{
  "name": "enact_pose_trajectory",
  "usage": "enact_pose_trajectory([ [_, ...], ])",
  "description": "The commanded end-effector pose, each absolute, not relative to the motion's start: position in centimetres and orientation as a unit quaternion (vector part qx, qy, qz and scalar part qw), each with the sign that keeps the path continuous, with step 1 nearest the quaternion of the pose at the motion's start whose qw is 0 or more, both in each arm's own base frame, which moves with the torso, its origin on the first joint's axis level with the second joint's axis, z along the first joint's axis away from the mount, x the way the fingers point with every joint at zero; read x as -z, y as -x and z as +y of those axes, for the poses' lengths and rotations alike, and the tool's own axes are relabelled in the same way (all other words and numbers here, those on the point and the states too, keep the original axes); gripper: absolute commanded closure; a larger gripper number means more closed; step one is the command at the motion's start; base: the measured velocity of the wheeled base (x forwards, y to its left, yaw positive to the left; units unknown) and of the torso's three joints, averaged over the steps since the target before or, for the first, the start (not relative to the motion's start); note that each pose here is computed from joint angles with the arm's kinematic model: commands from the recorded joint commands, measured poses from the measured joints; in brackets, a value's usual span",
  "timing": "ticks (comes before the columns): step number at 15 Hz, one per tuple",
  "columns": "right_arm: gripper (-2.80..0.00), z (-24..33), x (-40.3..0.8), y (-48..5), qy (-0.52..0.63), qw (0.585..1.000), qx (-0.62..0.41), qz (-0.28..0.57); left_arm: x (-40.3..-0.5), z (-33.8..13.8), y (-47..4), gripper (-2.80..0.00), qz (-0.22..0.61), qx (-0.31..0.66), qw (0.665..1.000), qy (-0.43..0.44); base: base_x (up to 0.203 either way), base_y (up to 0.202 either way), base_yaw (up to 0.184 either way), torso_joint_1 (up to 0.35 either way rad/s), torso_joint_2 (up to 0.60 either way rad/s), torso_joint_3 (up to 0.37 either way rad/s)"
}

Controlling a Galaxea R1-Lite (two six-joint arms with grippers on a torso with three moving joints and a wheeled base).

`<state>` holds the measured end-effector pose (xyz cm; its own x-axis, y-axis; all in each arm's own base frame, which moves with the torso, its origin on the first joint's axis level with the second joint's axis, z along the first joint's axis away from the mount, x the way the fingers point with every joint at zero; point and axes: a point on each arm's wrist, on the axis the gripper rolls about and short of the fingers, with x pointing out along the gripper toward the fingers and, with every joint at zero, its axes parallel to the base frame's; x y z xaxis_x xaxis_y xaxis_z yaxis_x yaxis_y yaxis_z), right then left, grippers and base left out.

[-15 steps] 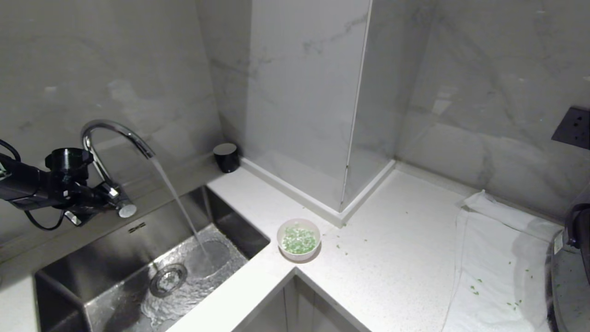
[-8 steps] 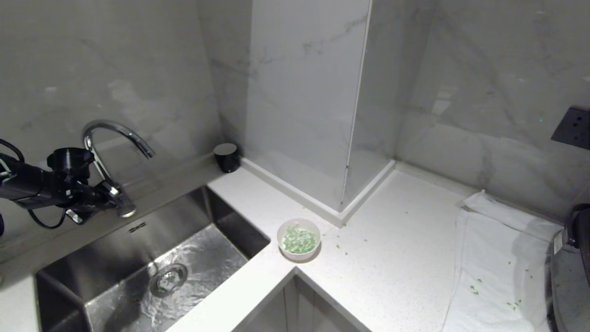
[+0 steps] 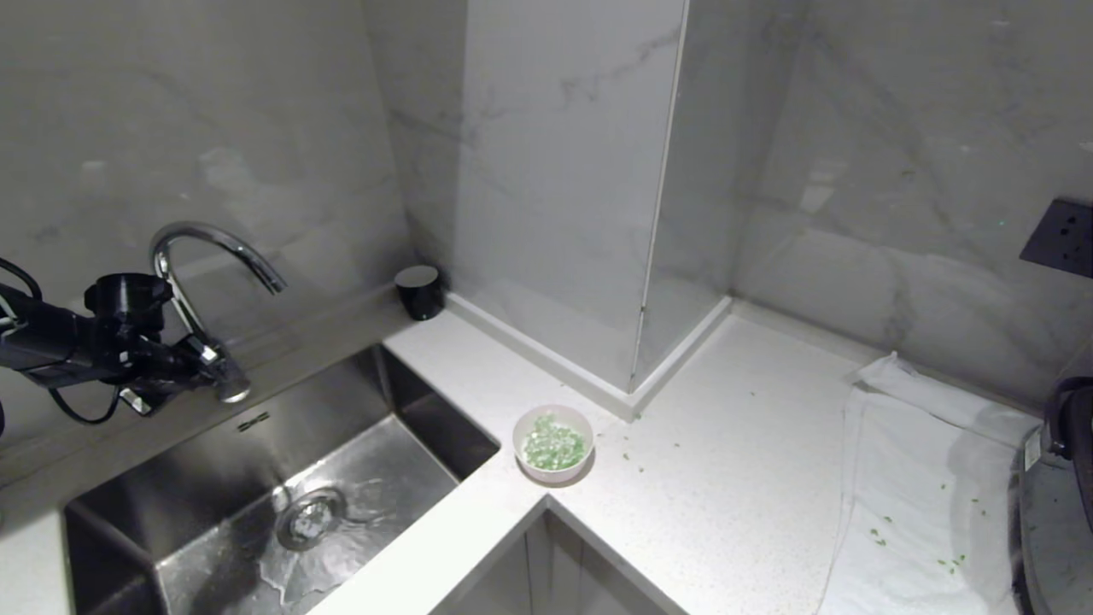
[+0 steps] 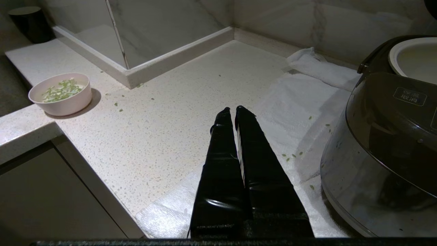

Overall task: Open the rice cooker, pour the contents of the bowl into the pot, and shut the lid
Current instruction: Turn off the tap, then pick up the bowl on the table

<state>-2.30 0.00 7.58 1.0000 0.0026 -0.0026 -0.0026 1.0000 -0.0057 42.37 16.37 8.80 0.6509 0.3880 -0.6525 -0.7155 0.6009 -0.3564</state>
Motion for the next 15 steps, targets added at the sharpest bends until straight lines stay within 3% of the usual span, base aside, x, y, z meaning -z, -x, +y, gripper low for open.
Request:
enact_pose_trajectory([
  [1, 0.00, 0.0, -7.6, 2.3, 0.003, 1.000, -0.002, 0.002, -10.0, 15.5, -41.3, 0.00, 0.267, -0.316, 0.856, 0.310, 0.000, 0.000, 0.000, 0.000, 0.00, 0.000],
  [15, 0.00, 0.0, -7.6, 2.3, 0.003, 1.000, -0.002, 0.002, -15.3, 1.2, -31.0, 0.00, 0.343, -0.102, 0.892, 0.276, 0.000, 0.000, 0.000, 0.000, 0.00, 0.000],
])
